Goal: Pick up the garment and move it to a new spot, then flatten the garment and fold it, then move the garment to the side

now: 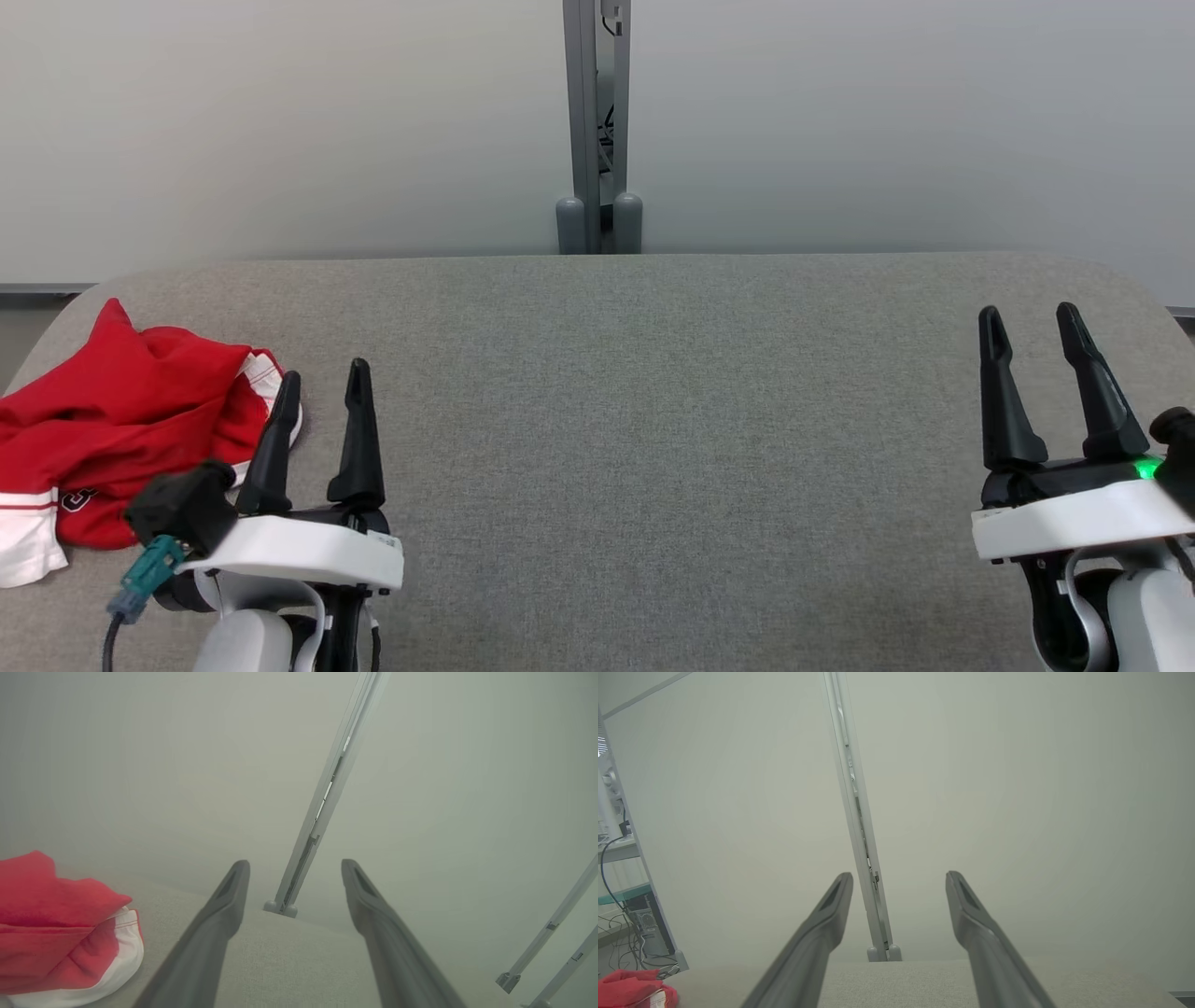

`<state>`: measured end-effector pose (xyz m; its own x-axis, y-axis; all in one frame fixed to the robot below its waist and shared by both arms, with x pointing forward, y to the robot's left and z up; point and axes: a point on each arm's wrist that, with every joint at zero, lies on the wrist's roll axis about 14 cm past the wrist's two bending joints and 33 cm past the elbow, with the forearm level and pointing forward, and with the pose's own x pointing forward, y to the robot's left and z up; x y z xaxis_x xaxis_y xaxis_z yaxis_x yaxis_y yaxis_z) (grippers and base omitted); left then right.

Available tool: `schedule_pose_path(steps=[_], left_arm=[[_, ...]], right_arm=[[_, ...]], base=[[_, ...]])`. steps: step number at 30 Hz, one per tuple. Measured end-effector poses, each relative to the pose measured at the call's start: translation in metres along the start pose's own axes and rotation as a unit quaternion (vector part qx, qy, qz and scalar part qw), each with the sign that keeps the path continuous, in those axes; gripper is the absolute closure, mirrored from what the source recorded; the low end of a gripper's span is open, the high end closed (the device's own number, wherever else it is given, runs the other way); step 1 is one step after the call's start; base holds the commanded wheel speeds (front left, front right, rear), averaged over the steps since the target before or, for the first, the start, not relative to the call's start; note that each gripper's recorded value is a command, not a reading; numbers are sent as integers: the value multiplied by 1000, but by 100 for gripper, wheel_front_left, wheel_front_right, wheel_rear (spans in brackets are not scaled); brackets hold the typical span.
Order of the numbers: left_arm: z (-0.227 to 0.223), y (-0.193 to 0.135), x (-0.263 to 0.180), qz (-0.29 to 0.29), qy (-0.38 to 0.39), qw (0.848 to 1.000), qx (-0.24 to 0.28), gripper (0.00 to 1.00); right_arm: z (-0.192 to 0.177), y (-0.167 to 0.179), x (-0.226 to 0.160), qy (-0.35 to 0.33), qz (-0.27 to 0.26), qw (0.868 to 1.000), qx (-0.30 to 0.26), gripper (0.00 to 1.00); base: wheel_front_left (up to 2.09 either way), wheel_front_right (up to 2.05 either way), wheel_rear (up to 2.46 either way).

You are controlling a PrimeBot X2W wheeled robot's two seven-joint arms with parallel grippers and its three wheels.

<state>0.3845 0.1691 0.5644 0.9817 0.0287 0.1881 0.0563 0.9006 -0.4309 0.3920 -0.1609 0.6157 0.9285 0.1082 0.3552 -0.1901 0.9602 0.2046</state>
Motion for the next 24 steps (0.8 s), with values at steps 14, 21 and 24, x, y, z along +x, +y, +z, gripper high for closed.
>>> schedule_pose_path(steps=[14, 21, 24], left_arm=[[-34, 7, -9, 23, 44, 993, 105, 0], [-44, 10, -15, 24, 58, 990, 123, 0], [-54, 12, -20, 22, 73, 989, 130, 0]], right_arm=[[-33, -6, -12, 47, -9, 998, -37, 0], [-74, -8, -27, 110, -19, 994, -19, 0], [-81, -10, -29, 120, -23, 992, -17, 0]], base=[[0, 0, 0], [0, 0, 0], [0, 0, 0]])
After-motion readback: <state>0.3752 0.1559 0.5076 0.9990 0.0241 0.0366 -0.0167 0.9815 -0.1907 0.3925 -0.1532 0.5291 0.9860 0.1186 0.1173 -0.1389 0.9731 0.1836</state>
